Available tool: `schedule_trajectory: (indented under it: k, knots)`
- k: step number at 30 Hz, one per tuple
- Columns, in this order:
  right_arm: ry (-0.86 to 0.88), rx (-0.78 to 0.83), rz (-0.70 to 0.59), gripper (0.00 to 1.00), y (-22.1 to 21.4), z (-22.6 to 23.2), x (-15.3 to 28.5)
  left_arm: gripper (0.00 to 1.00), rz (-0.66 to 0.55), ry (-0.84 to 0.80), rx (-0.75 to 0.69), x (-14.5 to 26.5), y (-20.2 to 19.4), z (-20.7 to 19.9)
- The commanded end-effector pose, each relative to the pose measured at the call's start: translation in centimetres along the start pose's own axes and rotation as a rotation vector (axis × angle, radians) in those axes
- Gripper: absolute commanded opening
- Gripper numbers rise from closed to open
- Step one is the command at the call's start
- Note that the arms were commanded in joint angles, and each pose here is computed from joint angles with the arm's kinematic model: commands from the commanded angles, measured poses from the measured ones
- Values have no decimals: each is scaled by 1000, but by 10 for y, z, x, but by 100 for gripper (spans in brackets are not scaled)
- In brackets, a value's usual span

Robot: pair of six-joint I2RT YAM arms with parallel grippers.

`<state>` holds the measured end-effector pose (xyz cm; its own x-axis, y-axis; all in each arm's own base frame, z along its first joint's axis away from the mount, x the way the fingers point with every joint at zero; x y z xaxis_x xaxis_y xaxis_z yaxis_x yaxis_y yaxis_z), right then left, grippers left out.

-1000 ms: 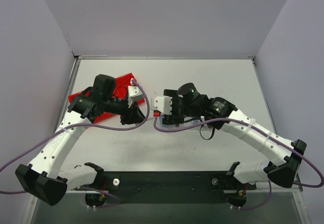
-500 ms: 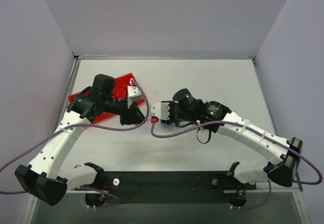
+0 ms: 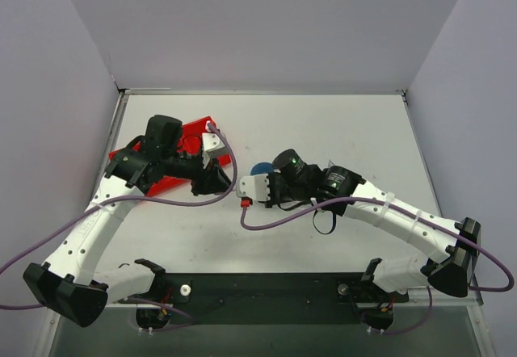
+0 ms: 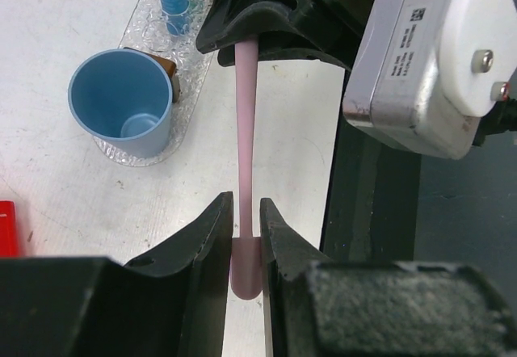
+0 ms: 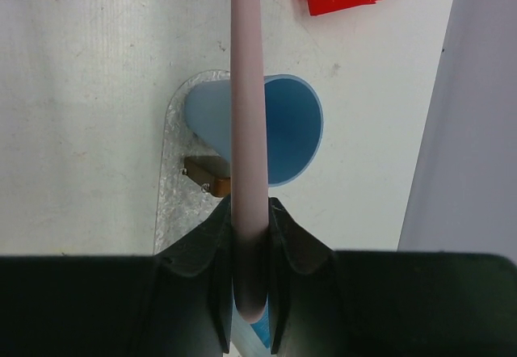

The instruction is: Prepare toiletry sets of a toothbrush and toothpaste on the tray

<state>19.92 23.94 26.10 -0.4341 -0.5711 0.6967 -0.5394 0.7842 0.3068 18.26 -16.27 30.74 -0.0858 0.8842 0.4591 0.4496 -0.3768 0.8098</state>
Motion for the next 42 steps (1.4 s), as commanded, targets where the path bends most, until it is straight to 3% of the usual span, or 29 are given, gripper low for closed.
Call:
schedule_trajectory:
  k: [1, 4, 12, 22, 28, 35, 42]
  knots:
    - [-75, -27, -5, 0, 4, -9, 3, 25, -57, -39, -40, 4, 19, -10]
    - [-73, -32, -3, 0, 4, -8, 2, 44, -88, -8, -49, 6, 26, -8]
    - [-72, -80, 17, 0, 1, -4, 0, 66, -273, 127, -43, 23, 55, -1]
    - [-225, -409, -57, 0, -10, -27, 22, 75, -495, 230, -17, 49, 77, 12]
    - [-369, -658, -106, 0, -29, -44, 42, 80, -580, 144, 47, 46, 92, 11]
    - [-477, -738, -189, 0, -29, -47, 59, 80, -676, -29, 190, 28, 102, 19]
    - [-455, -808, -239, 0, -23, -50, 57, 80, -713, -117, 198, 8, 121, 18]
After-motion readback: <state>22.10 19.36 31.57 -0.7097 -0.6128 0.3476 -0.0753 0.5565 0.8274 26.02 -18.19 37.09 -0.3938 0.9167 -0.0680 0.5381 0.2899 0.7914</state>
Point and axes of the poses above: each gripper's point midway between its finger pads, its own x axis back along the fingers, its own z axis along the line the jaws close on, y = z × x, the point moved 7 cm from there along x, back along the fingers, and after that the axes turned 12 degrees about x, right-handed, at the moved point
